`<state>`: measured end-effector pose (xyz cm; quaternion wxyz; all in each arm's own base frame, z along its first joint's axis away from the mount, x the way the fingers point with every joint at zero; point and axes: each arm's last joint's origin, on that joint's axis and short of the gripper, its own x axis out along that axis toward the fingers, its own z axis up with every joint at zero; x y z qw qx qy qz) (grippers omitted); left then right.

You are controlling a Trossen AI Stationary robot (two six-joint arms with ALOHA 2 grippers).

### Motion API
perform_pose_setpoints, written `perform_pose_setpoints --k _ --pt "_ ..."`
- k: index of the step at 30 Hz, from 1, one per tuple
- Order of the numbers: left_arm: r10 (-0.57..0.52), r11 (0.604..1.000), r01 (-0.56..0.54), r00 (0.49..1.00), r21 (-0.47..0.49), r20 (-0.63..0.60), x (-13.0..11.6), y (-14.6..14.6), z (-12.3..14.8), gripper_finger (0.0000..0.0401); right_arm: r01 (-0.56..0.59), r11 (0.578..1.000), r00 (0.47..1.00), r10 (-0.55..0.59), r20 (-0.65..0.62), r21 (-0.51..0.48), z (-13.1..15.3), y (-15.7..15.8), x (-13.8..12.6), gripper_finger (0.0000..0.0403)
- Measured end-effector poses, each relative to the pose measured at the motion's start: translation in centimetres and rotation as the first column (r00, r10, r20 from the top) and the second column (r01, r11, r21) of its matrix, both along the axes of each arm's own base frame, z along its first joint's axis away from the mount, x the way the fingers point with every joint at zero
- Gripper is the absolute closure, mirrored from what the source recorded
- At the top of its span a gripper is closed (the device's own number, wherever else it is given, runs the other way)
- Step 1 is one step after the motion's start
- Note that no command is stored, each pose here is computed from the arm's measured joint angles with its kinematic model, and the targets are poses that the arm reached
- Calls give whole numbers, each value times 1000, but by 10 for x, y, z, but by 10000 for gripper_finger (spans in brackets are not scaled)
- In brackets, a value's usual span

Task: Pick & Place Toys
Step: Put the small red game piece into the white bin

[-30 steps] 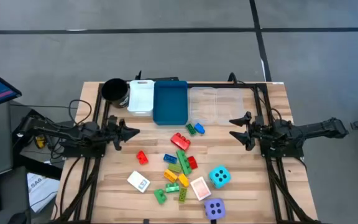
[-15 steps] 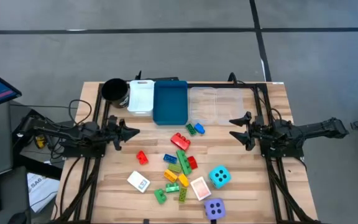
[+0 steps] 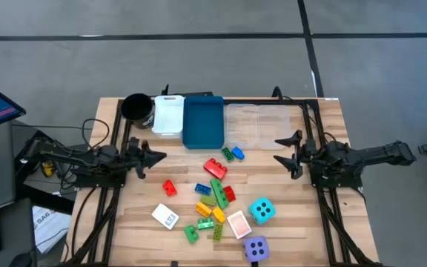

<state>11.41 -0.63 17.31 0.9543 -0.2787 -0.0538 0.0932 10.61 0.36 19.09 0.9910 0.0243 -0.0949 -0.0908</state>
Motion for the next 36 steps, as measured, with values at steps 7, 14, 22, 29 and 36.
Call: perform_pose_setpoints --k 7,14,22,29,36 --pt "22 977 -6 997 214 -72 0 0 -3 401 0 1000 1000 0 1 -5 0 0 0 99" --pt "64 928 -17 991 373 -114 1 1 -4 401 12 999 998 -9 63 -44 8 0 -2 99" --pt "69 913 2 985 408 -160 6 0 -8 401 -62 980 991 38 129 188 9 0 -2 99" --pt "-36 846 141 977 514 -208 20 -6 2 394 -83 969 984 43 171 231 12 0 -3 99" --pt "-2 660 425 826 620 -563 47 -11 15 331 -86 971 984 48 173 224 12 0 -3 99"
